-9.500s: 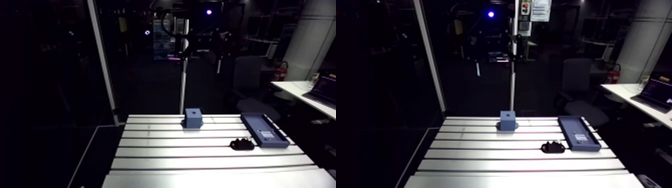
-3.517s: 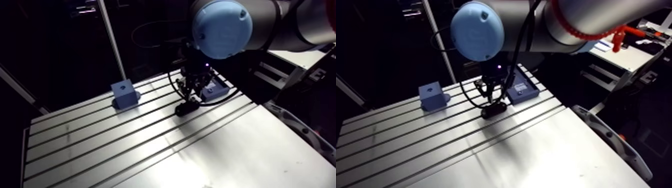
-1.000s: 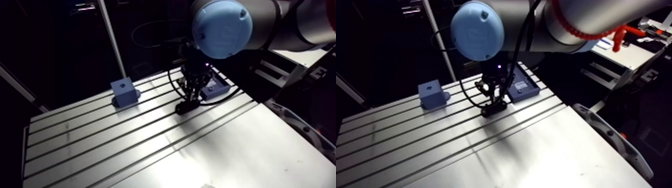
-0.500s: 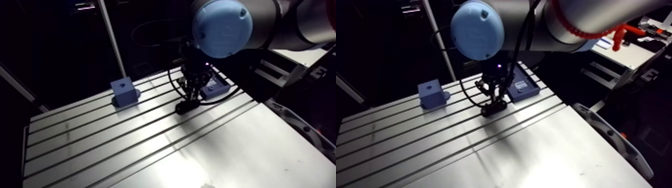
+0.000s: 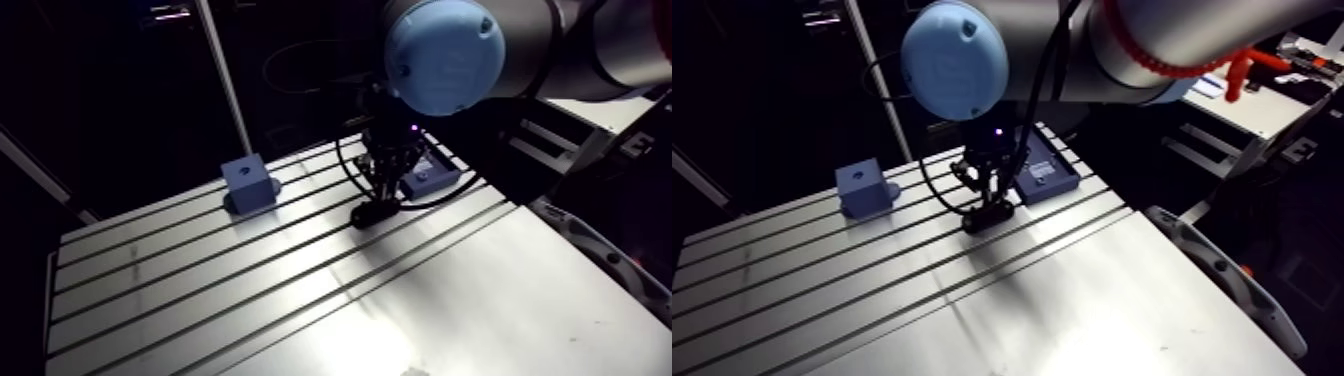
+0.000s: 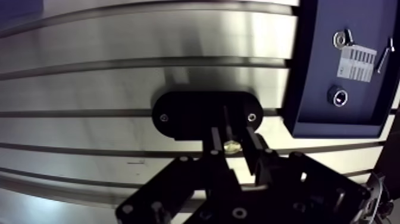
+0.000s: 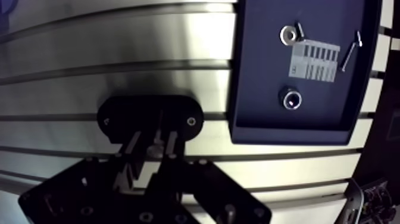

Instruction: Pick up the M10 bolt and insert it into the hex recess until seated.

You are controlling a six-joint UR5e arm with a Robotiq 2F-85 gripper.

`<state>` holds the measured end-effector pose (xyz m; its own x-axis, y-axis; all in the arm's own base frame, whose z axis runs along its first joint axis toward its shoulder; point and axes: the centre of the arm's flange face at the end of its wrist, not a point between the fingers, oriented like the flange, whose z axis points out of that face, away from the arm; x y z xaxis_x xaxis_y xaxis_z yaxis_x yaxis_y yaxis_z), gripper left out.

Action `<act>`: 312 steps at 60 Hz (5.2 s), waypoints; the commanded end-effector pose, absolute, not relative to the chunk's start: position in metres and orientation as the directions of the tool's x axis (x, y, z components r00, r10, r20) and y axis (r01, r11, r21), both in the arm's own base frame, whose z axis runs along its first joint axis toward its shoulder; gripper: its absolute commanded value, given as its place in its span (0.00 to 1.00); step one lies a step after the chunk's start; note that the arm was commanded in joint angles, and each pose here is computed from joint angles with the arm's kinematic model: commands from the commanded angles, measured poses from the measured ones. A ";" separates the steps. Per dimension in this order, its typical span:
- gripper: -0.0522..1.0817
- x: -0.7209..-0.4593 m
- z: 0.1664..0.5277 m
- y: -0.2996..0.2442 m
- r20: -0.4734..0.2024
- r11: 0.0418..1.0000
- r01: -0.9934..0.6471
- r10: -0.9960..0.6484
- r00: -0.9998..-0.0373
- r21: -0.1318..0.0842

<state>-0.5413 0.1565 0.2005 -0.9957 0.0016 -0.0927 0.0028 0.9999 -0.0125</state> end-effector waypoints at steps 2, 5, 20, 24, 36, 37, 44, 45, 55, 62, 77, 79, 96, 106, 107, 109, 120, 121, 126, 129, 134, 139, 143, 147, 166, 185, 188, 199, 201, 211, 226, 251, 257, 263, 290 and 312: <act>0.64 -0.541 0.201 0.156 -0.093 1.000 0.003 0.002 -0.996 -0.012; 0.65 -0.541 0.200 0.156 -0.095 1.000 0.003 0.002 -0.996 -0.014; 0.65 -0.542 0.200 0.157 -0.094 1.000 0.003 0.002 -0.996 -0.012; 0.65 -0.542 0.200 0.157 -0.094 1.000 0.003 0.002 -0.996 -0.012; 0.66 -0.542 0.202 0.157 -0.092 1.000 0.001 0.000 -0.996 -0.010; 0.66 -0.542 0.202 0.157 -0.092 1.000 0.001 0.000 -0.996 -0.010; 0.69 -0.542 0.202 0.157 -0.090 1.000 -0.002 -0.003 -0.996 -0.011; 0.69 -0.542 0.202 0.157 -0.090 1.000 -0.002 -0.003 -0.996 -0.011; 0.71 -0.543 0.208 0.157 -0.080 1.000 -0.003 -0.004 -0.997 -0.008; 0.73 -0.544 0.211 0.158 -0.074 1.000 -0.005 -0.005 -0.997 -0.006; 0.73 -0.548 0.227 0.160 -0.053 1.000 -0.011 -0.011 -0.999 0.002; 0.73 -0.549 0.232 0.159 -0.049 1.000 -0.013 -0.013 -0.999 0.004; 0.74 -0.555 0.289 0.157 -0.022 1.000 -0.026 -0.025 -0.999 0.017; 0.75 -0.564 0.322 0.143 -0.033 0.998 -0.064 -0.064 -0.997 0.008; 0.76 -0.567 0.326 0.138 -0.038 0.996 -0.086 -0.086 -0.996 0.004; 0.76 -0.570 0.332 0.132 -0.044 0.993 -0.117 -0.117 -0.992 0.003; 0.77 -0.588 0.364 0.118 -0.064 0.974 -0.226 -0.226 -0.972 -0.007; 0.77 -0.588 0.364 0.118 -0.064 0.974 -0.226 -0.226 -0.972 -0.007; 0.77 -0.606 0.374 0.097 -0.083 0.961 -0.275 -0.274 -0.958 0.000; 0.77 -0.613 0.374 0.088 -0.121 0.952 -0.306 -0.303 -0.945 0.010; 0.77 -0.623 0.377 0.078 -0.141 0.941 -0.338 -0.333 -0.932 0.020; 0.77 -0.639 0.380 0.068 -0.140 0.932 -0.362 -0.355 -0.924 0.021; 0.77 -0.648 0.379 0.060 -0.143 0.926 -0.377 -0.370 -0.918 0.019; 0.77 -0.657 0.374 0.050 -0.158 0.917 -0.399 -0.393 -0.906 0.009; 0.78 -0.677 0.369 0.002 -0.180 0.876 -0.483 -0.476 -0.861 -0.005; 0.78 -0.681 0.353 -0.004 -0.204 0.864 -0.502 -0.497 -0.844 -0.028; 0.78 -0.681 0.352 -0.004 -0.205 0.864 -0.502 -0.497 -0.843 -0.029; 0.78 -0.687 0.342 -0.021 -0.215 0.852 -0.522 -0.516 -0.829 -0.032; 0.78 -0.688 0.339 -0.022 -0.218 0.852 -0.523 -0.517 -0.828 -0.035; 0.78 -0.698 0.329 -0.034 -0.222 0.844 -0.535 -0.530 -0.819 -0.041; 0.78 -0.711 0.318 -0.053 -0.257 0.831 -0.553 -0.549 -0.795 -0.063; 0.78 -0.724 0.309 -0.067 -0.286 0.817 -0.572 -0.566 -0.773 -0.070; 0.78 -0.725 0.305 -0.068 -0.291 0.817 -0.573 -0.566 -0.772 -0.070; 0.78 -0.728 0.304 -0.070 -0.291 0.815 -0.576 -0.568 -0.770 -0.068; 0.77 -0.734 0.295 -0.075 -0.283 0.824 -0.564 -0.553 -0.783 -0.051; 0.77 -0.737 0.292 -0.075 -0.273 0.833 -0.551 -0.539 -0.797 -0.038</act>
<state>-0.7360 -0.0745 0.2941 -0.7932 -0.5439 -0.2738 -0.5554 0.8305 -0.0409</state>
